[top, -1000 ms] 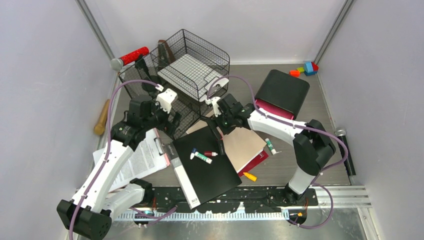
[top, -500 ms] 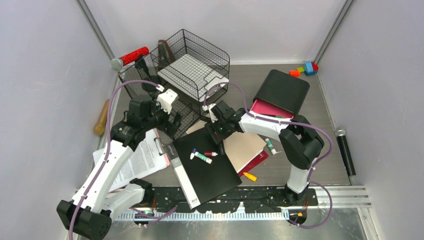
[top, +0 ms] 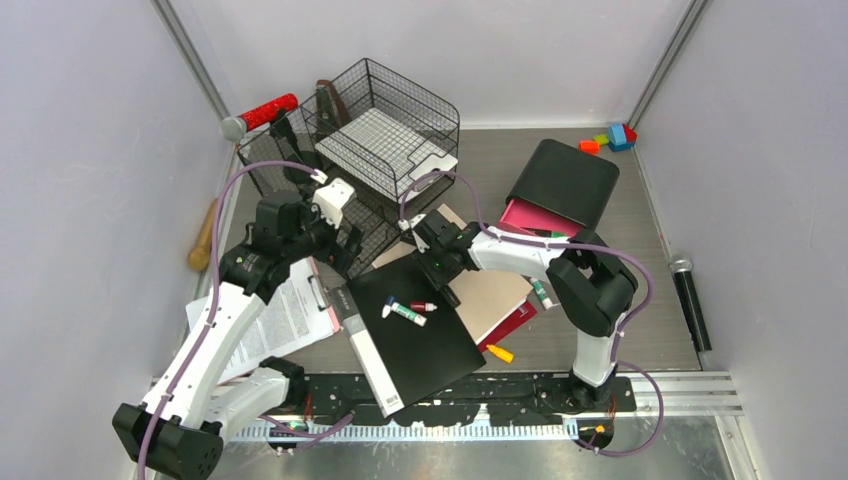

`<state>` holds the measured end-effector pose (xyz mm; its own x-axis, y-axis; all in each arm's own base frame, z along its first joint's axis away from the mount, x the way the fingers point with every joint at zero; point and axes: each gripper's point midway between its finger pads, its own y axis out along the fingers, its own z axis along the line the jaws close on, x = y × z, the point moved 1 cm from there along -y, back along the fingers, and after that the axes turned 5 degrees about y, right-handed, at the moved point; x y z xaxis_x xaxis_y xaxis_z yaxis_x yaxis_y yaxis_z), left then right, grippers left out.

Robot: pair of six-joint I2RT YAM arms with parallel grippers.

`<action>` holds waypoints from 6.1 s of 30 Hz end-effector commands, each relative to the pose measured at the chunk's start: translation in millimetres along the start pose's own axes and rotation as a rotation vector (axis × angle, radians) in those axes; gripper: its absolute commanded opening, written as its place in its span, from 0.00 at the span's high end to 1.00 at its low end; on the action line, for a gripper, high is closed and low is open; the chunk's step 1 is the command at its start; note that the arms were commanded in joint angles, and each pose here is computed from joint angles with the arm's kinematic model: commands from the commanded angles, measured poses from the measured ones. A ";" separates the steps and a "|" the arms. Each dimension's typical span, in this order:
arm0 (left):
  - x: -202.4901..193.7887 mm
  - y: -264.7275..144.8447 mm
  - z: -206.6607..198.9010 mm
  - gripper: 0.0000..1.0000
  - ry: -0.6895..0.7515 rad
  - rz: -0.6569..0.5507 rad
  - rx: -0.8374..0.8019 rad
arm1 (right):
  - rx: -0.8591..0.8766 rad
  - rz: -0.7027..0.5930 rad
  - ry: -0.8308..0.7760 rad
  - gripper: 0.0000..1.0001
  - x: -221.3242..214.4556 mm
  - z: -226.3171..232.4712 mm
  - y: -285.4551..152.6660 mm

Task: Organize the desk
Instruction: Pick up the stationery from the center of the board, then place the stationery in the drawer, then pick up the stationery from the center of the board.

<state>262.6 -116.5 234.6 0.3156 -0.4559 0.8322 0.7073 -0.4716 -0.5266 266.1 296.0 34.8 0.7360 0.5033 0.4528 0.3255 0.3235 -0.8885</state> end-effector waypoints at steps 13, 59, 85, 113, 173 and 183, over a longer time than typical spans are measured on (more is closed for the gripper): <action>16.5 -4.8 -0.1 0.01 0.021 -0.069 -0.008 | -0.097 -0.242 -0.297 0.94 78.9 -18.5 -120.0; 15.6 -3.3 -6.7 0.01 0.030 -0.074 -0.048 | -0.342 -0.118 -0.316 0.81 38.7 -190.6 -219.5; 14.2 -3.3 -8.7 0.01 0.032 -0.074 -0.058 | -0.159 -0.250 -0.236 0.30 44.4 -150.7 -246.3; 15.9 -7.0 8.7 0.01 0.025 -0.069 0.049 | 0.040 -0.200 -0.436 0.30 62.0 -28.9 -122.8; 12.7 -3.9 5.5 0.01 0.039 -0.064 0.029 | -0.133 -0.201 -0.433 0.87 86.1 -53.0 -107.5; 13.8 -1.9 3.9 0.01 0.035 -0.065 0.015 | -0.305 -0.313 -0.457 0.92 70.3 -91.6 -194.4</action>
<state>263.9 -114.6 237.9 0.2964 -0.4587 0.8377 0.7232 -0.4651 -0.5105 307.9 223.9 214.2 0.2895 0.7165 0.6347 0.6265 0.3595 -0.6916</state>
